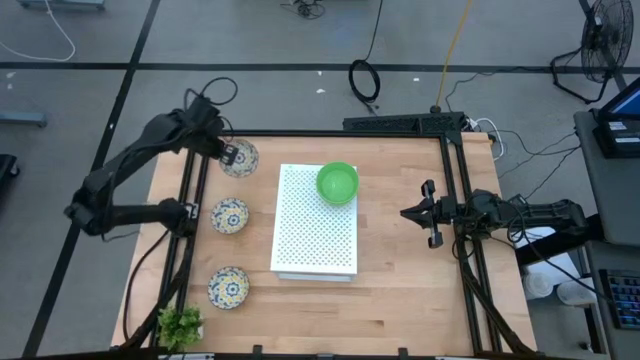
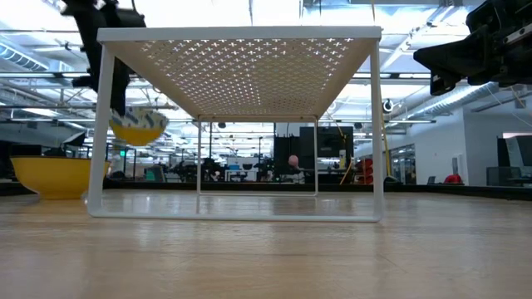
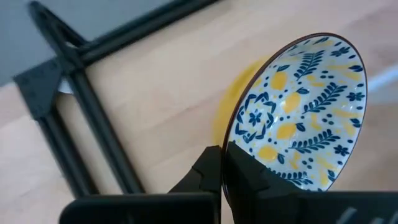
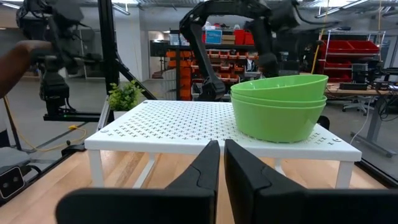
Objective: Pick & Place Mini bowls
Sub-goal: Put the top yellow patterned bowl on the shelf
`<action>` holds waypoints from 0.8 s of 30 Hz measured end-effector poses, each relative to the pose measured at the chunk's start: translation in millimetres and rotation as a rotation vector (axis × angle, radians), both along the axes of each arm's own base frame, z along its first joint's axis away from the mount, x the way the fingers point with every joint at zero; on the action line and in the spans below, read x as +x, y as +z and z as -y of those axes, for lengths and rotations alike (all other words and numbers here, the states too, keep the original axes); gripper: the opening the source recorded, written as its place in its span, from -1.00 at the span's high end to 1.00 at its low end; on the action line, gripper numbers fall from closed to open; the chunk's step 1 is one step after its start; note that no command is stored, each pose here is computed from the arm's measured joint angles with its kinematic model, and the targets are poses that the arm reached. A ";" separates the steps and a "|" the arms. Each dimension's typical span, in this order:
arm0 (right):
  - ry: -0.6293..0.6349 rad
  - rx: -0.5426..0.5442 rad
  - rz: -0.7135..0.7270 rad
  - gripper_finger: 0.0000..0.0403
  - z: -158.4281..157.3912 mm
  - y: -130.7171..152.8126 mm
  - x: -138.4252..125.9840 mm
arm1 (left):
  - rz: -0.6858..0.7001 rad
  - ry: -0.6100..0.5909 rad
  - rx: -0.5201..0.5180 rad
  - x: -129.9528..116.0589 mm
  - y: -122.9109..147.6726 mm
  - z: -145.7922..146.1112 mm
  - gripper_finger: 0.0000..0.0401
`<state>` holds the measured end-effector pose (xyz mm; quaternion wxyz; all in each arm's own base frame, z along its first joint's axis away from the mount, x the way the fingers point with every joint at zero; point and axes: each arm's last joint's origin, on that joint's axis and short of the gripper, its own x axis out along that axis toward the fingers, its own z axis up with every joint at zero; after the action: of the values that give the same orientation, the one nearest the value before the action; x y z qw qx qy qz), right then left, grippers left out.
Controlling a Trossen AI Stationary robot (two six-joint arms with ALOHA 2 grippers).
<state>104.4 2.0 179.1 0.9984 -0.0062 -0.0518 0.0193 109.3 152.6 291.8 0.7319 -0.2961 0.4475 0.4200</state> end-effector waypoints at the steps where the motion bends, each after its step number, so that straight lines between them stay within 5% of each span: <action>1: 0.000 0.000 0.000 0.93 0.0 0.0 0.0 | 0.016 -0.012 0.003 -1.4 3.7 6.3 0.97; 13: 0.000 0.000 0.000 0.92 0.0 0.0 0.0 | 0.116 -0.144 0.015 3.1 50.8 59.7 0.97; 24: 0.000 0.000 0.000 0.93 0.0 0.0 0.0 | 0.211 -0.375 -0.011 47.0 98.9 93.5 0.97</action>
<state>104.4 2.0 179.1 0.9985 -0.0060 -0.0518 0.0193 156.3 59.0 390.7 0.8383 -0.2539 0.4182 0.2406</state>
